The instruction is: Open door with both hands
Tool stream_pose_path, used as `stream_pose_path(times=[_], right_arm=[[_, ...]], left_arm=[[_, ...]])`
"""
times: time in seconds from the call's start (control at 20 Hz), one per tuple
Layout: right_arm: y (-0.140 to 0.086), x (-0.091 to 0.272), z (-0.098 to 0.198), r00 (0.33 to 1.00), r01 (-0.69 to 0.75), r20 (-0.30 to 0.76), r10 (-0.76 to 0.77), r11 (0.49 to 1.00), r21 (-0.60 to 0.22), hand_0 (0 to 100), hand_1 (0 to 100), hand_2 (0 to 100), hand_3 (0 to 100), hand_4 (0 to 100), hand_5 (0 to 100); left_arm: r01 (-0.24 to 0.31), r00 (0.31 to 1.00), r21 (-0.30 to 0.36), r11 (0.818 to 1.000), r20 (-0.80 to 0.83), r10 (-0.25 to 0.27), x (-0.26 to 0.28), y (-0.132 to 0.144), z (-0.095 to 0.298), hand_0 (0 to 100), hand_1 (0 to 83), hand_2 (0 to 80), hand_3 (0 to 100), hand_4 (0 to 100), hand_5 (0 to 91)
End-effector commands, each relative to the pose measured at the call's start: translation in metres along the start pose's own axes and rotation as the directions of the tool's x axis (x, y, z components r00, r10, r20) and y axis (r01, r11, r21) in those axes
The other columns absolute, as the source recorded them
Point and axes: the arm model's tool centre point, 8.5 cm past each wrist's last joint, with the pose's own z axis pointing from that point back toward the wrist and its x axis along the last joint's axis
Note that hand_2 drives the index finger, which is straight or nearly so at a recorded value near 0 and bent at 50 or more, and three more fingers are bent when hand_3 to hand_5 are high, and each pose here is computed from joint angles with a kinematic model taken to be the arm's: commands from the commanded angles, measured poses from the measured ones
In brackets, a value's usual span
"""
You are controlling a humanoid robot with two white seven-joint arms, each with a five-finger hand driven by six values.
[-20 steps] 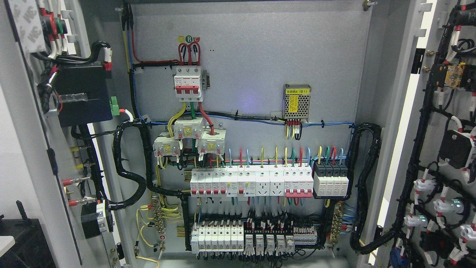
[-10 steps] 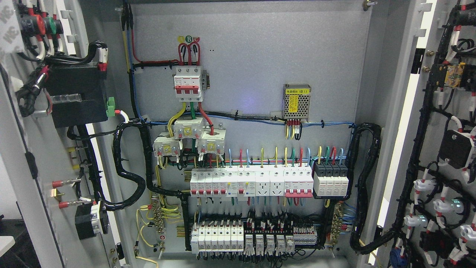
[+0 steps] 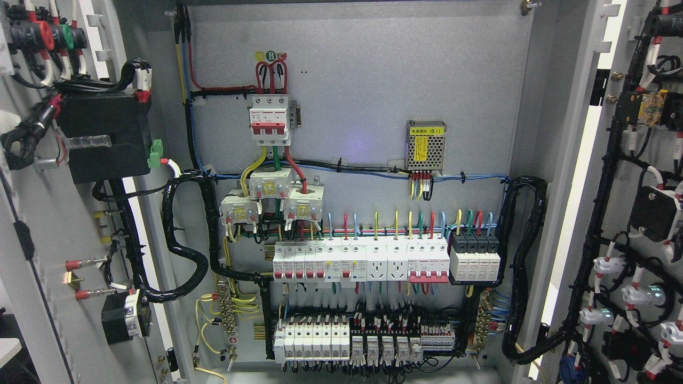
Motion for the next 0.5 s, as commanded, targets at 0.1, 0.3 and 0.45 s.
stream_pose_path(times=[0.1, 0.3, 0.45], right_arm=[[0.0097, 0.0028, -0.0202, 1.000, 0.006, 0.015, -0.007, 0.999, 0.042, 0, 0, 0, 0, 0, 0], [0.0088, 0.0001, -0.0200, 1.000, 0.009, 0.008, -0.009, 0.999, 0.040, 0, 0, 0, 0, 0, 0], [0.0075, -0.0015, -0.0194, 1.000, 0.011, 0.003, -0.011, 0.999, 0.036, 0, 0, 0, 0, 0, 0]], left_arm=[[0.000, 1.000, -0.001, 1.000, 0.000, 0.000, 0.0000, -0.0003, 0.0000, 0, 0.0, 0.0, 0, 4, 0.0], [0.001, 1.000, -0.001, 1.000, 0.000, -0.001, 0.0000, -0.0003, 0.0000, 0, 0.0, 0.0, 0, 4, 0.0], [0.000, 1.000, -0.001, 1.000, 0.000, 0.000, 0.0000, -0.0003, 0.0000, 0, 0.0, 0.0, 0, 4, 0.0]])
